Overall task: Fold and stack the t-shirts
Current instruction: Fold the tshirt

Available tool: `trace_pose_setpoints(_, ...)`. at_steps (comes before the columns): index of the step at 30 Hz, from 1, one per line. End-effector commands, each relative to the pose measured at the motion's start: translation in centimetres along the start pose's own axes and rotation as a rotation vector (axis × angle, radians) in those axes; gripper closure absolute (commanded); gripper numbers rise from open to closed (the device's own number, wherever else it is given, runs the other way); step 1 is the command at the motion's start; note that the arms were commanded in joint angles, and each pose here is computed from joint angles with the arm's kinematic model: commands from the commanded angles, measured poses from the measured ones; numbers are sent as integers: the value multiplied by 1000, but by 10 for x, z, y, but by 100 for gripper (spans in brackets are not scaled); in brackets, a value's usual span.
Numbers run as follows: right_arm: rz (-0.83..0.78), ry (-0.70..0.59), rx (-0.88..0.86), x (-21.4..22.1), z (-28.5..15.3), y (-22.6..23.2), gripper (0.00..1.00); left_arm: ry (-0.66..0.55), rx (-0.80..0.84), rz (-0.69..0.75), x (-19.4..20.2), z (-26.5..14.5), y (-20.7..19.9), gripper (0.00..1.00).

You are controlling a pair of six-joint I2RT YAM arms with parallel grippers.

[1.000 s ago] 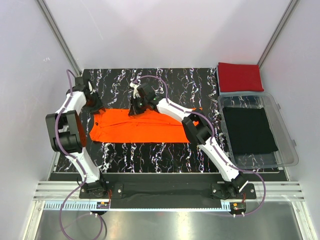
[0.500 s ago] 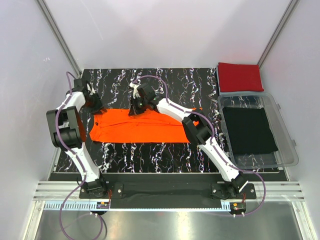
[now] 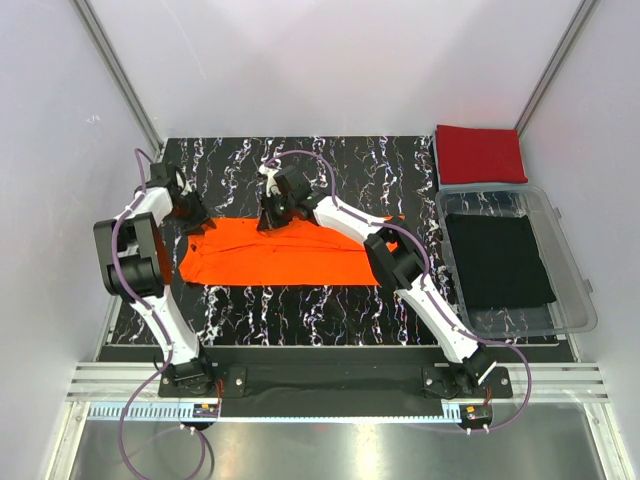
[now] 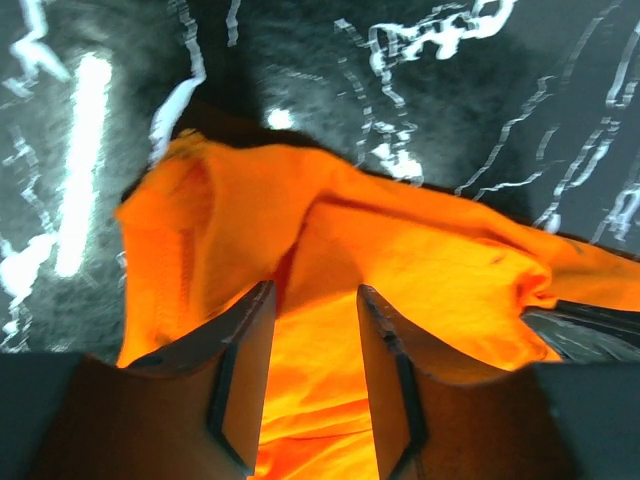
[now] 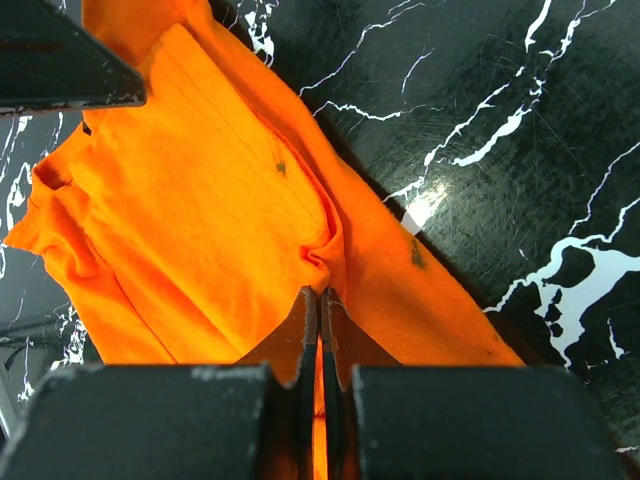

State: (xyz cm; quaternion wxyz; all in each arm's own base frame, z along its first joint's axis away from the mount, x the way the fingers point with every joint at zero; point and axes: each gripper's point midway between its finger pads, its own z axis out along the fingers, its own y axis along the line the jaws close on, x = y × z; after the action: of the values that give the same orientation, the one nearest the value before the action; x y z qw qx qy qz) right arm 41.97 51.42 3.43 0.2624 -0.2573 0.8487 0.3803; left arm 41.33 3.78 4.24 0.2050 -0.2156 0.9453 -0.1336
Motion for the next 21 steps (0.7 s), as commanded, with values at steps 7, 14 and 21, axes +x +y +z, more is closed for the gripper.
trace_pose_setpoints(7,-63,-79,-54,-39,-27,40,100,-43,-18,53,-3,-9,-10,59)
trace_pose_setpoints(14,-74,-86,-56,-43,-32,44,100,-52,10,73,-1,-17,-32,96)
trace_pose_setpoints(21,-78,-96,-50,-48,-47,51,100,-99,-104,34,2,-49,-22,100)
